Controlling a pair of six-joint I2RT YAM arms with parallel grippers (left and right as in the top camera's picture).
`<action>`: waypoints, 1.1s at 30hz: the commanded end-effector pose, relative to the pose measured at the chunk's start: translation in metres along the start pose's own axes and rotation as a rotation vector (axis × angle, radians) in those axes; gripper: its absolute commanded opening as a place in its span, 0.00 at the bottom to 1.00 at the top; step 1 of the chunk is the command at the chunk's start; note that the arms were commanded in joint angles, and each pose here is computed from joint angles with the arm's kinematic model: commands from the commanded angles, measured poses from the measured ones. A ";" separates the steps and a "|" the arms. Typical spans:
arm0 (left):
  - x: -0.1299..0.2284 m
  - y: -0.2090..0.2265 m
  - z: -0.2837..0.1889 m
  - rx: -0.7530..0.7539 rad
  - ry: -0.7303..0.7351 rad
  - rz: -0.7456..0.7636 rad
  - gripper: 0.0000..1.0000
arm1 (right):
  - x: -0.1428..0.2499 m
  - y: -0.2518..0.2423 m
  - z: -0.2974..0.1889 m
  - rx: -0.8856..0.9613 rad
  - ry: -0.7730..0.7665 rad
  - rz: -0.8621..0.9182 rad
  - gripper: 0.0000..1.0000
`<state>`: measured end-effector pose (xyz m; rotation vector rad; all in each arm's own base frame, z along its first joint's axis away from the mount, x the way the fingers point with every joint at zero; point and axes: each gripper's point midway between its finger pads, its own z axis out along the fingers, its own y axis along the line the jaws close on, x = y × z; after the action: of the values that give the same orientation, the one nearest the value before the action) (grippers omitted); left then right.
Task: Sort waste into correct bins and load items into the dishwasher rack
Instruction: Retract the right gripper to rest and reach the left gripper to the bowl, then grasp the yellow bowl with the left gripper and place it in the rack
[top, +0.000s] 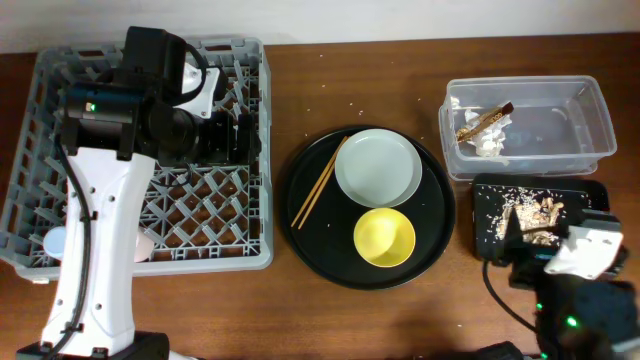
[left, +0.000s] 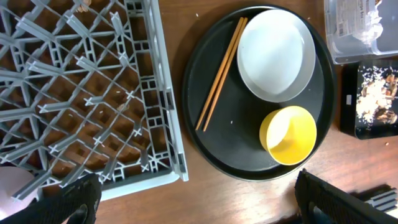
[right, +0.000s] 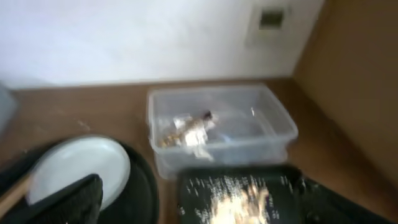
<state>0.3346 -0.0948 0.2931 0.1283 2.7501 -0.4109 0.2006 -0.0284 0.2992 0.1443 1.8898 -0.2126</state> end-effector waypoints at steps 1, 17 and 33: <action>-0.001 -0.003 -0.006 0.004 -0.020 0.025 0.99 | 0.059 0.011 0.031 -0.045 0.018 0.031 0.98; -0.001 -0.003 -0.006 0.004 -0.020 0.025 0.99 | 0.118 0.013 0.084 -0.019 -0.261 0.121 0.99; 0.067 -0.121 0.203 -0.036 0.386 0.340 0.64 | 0.118 0.013 0.084 -0.019 -0.261 0.121 0.98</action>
<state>0.3274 -0.2591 0.1667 0.6405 2.9417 -0.4170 0.2428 -0.0341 0.1638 0.2108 1.6140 -0.1164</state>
